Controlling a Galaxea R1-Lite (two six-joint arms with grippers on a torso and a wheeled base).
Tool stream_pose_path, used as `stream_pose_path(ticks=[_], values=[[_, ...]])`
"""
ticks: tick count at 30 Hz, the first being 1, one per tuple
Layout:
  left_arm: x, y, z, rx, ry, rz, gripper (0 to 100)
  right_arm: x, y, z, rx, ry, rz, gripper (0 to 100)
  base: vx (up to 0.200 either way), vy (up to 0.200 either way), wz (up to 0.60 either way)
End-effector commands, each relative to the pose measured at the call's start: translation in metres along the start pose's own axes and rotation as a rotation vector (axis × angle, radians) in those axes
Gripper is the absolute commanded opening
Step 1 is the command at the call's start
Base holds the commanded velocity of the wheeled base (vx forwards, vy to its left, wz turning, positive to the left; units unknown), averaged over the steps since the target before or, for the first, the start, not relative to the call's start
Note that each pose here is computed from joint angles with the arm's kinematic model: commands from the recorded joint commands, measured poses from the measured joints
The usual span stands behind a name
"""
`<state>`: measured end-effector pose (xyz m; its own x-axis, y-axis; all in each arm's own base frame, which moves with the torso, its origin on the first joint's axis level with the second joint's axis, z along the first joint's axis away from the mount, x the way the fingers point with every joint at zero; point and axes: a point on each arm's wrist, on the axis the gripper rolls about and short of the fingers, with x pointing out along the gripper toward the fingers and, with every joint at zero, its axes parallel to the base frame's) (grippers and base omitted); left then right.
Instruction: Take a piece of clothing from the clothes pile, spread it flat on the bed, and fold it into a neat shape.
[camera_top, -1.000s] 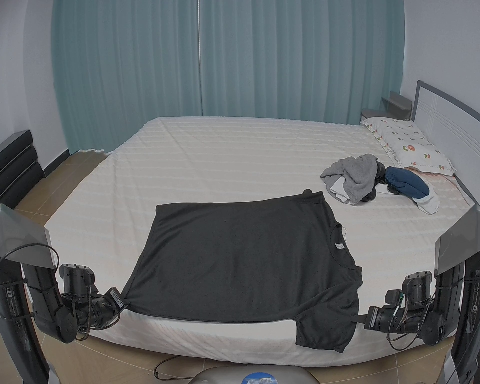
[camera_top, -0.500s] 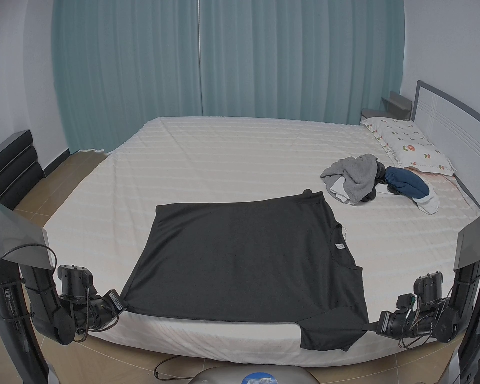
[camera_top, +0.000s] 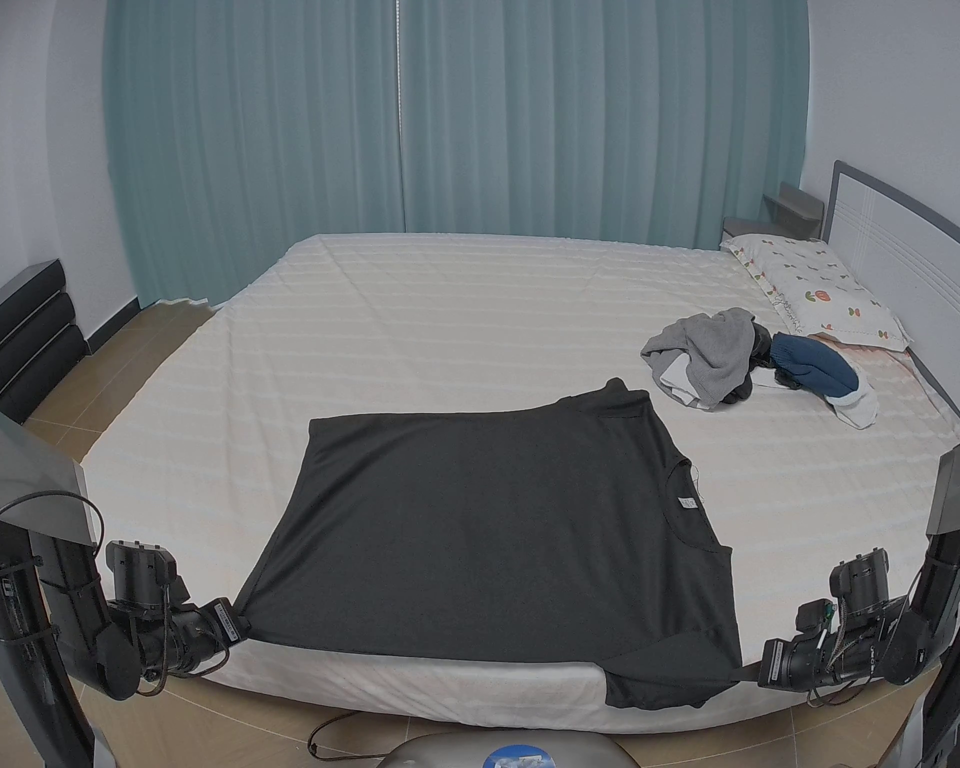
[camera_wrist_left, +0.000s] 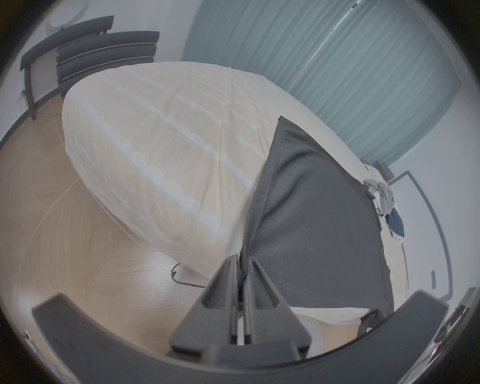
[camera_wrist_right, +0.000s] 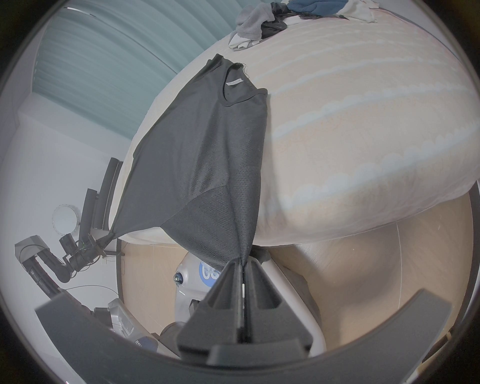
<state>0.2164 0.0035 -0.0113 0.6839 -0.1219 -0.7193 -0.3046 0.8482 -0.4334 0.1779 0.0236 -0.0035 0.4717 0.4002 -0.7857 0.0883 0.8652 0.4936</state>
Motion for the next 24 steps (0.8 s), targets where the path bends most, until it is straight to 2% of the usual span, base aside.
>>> stream_pose_path(ticks=[1, 6, 10, 19, 22, 24], values=[[-0.007, 0.001, -0.004, 0.039, 0.006, 0.009, 0, -0.015, 0.007, -0.006, -0.04, -0.006, 0.009, 0, 0.0, 0.0, 0.0], [-0.011, 0.004, -0.009, 0.082, 0.02, 0.039, 0, -0.022, 0.01, -0.011, -0.074, 0.015, 0.0, 0, 0.0, 0.0, 0.0], [-0.014, 0.006, -0.013, 0.129, 0.032, 0.06, 0, -0.022, 0.009, -0.016, -0.111, 0.043, -0.05, 0, 0.0, 0.0, 0.0], [-0.017, 0.007, -0.013, 0.155, 0.03, 0.096, 0, -0.03, 0.009, -0.023, -0.146, 0.081, -0.077, 0, 0.0, 0.0, 0.0], [-0.021, 0.007, -0.014, 0.174, 0.05, 0.109, 0, -0.034, 0.009, -0.025, -0.167, 0.094, -0.08, 0, 0.0, 0.0, 0.0], [-0.027, 0.009, -0.019, 0.215, 0.102, 0.131, 0, -0.037, 0.01, -0.026, -0.192, 0.094, -0.078, 0, 0.0, 0.0, 0.0]])
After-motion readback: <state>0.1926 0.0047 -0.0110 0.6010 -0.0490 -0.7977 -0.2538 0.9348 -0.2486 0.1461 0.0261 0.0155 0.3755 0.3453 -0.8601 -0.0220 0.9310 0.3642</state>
